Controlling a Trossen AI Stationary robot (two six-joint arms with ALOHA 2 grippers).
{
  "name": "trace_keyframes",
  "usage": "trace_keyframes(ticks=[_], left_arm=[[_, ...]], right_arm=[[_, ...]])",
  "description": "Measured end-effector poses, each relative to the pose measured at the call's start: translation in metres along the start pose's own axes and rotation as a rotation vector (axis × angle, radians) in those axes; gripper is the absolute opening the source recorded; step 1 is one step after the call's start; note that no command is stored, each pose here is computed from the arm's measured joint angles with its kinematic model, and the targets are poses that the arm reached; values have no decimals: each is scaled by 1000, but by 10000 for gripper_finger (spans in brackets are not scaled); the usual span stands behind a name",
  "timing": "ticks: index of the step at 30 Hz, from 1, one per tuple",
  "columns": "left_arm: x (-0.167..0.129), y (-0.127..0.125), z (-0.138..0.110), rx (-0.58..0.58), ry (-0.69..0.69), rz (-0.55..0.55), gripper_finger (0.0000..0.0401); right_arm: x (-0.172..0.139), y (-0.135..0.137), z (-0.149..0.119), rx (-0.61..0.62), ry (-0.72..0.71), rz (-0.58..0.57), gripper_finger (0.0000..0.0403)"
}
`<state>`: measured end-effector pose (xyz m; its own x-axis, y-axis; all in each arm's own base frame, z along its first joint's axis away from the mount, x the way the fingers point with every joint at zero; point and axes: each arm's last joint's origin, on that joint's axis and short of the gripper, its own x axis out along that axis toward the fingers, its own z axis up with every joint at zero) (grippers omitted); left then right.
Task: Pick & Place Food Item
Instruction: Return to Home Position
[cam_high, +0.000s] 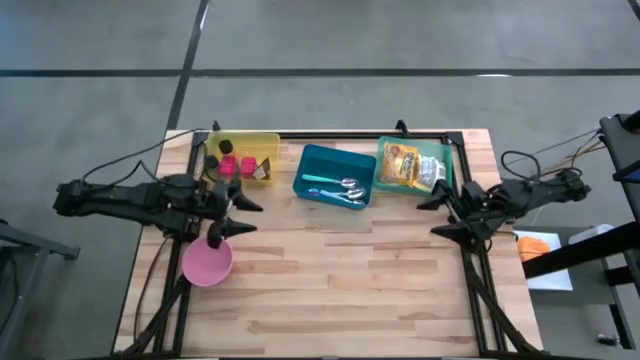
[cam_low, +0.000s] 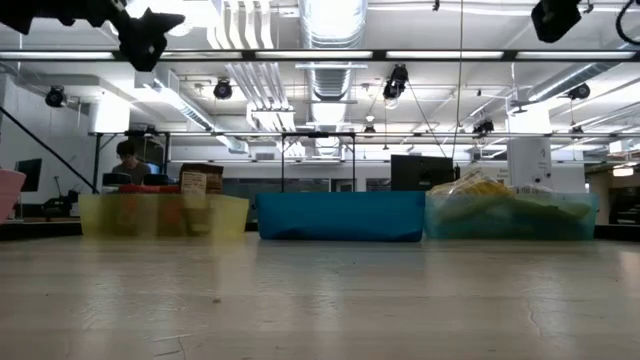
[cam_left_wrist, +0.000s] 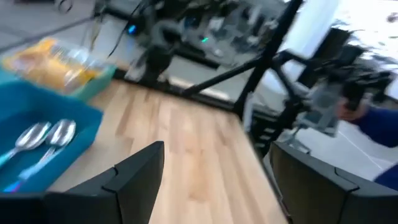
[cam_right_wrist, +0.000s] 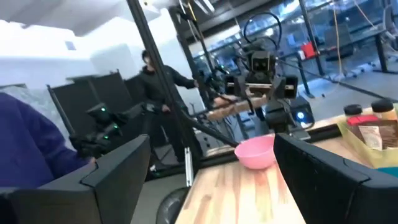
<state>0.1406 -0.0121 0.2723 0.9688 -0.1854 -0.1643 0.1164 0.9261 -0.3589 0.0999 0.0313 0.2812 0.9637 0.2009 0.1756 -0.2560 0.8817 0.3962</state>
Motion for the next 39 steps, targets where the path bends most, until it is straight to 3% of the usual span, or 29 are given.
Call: trace_keyframes(ticks=[7,17,28,34,39], left_arm=[[-17,0,-8,43,-53,-43,296],[-38,10,-43,17,-112,-57,297],[-31,24,-79,-24,-78,-40,297],[-26,27,-91,15,-51,-89,297],[-22,30,-101,59,-55,-110,297]], right_arm=[[-18,-9,-18,17,-44,32,335],[-27,-18,-39,-9,-38,71,335],[-28,-29,-65,-18,-44,85,335],[-27,-31,-76,-45,-79,172,335],[-27,-31,-76,-86,-84,172,335]])
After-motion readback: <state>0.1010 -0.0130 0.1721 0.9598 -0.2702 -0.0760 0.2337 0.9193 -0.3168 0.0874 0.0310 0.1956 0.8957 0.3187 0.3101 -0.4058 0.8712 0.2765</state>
